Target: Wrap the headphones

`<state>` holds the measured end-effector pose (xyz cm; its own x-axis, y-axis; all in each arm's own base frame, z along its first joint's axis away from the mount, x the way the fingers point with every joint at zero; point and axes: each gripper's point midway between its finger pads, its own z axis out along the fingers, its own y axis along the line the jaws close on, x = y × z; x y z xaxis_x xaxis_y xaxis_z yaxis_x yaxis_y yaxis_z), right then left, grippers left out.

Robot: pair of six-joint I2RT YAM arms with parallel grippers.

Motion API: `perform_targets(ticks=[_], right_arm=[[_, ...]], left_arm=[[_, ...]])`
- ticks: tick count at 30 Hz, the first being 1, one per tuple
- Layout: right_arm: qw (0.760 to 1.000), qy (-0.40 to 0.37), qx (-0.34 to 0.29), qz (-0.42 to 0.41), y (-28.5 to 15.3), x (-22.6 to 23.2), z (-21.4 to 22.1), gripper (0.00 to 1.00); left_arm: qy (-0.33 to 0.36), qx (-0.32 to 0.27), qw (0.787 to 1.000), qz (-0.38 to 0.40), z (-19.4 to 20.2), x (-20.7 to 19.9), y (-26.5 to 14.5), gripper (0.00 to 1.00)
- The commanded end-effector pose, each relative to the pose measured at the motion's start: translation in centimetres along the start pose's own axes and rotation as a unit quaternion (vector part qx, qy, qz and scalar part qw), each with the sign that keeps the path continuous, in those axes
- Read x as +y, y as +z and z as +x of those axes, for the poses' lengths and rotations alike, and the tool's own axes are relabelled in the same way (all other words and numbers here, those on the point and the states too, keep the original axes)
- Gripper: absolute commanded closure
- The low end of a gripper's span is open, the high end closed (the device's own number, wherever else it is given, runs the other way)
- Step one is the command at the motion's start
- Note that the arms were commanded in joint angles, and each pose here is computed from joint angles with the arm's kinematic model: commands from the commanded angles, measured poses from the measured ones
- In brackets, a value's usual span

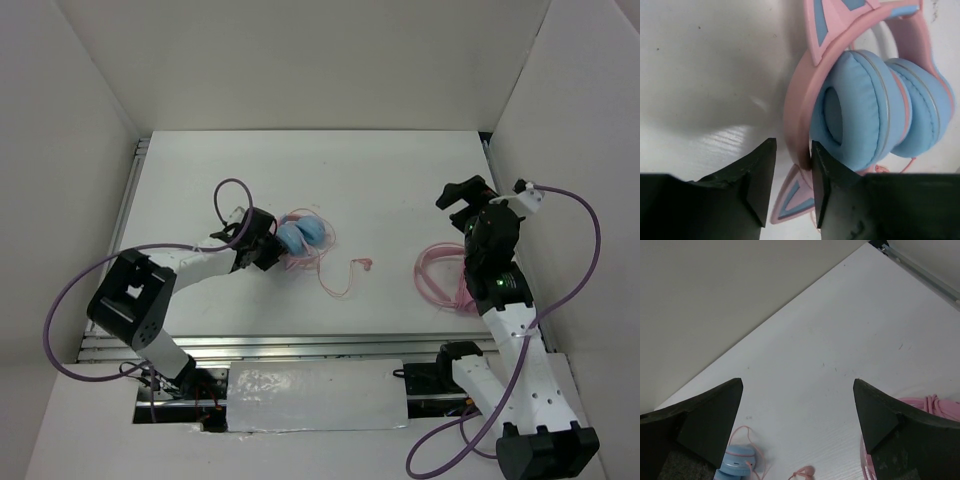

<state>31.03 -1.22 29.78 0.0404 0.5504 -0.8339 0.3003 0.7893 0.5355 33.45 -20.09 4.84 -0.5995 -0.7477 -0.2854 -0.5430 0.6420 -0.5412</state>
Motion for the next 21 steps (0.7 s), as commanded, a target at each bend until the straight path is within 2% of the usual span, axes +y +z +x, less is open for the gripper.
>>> perform_targets(ticks=[1,4,7,11,16,17,20,21], right_arm=[[1.0,0.0,-0.018,0.004,-0.3,-0.2,-0.7,0.0],[1.0,0.002,-0.018,0.005,-0.8,-0.2,-1.0,0.0],[1.0,0.001,-0.024,-0.001,-1.3,-0.3,-1.2,0.0],[0.999,-0.005,-0.032,-0.015,-1.9,-0.1,-1.6,0.0],[0.995,-0.052,-0.017,-0.079,-2.7,1.7,-1.1,0.0],[0.992,-0.073,-0.013,-0.098,-2.7,2.2,-0.7,0.0],[0.974,-0.116,0.023,-0.195,-3.2,5.3,1.3,0.0],[0.957,-0.134,0.054,-0.251,-3.6,6.9,3.0,0.0]], left_arm=[[0.014,-0.018,1.0,0.011,-1.0,-1.4,0.7,0.55],[0.03,-0.029,0.999,0.011,-1.7,-2.2,1.4,0.81],[0.057,-0.052,0.997,0.009,-3.3,-3.1,1.3,1.0],[0.094,-0.09,0.991,0.021,-5.4,-4.6,0.4,1.0],[0.191,-0.127,0.97,0.076,-7.6,-8.9,-1.7,1.0],[0.241,-0.128,0.956,0.103,-7.9,-10.5,-2.4,1.0],[0.327,-0.14,0.922,0.152,-8.9,-14.2,-4.5,1.0],[0.346,-0.139,0.915,0.152,-8.9,-14.6,-4.9,1.0]])
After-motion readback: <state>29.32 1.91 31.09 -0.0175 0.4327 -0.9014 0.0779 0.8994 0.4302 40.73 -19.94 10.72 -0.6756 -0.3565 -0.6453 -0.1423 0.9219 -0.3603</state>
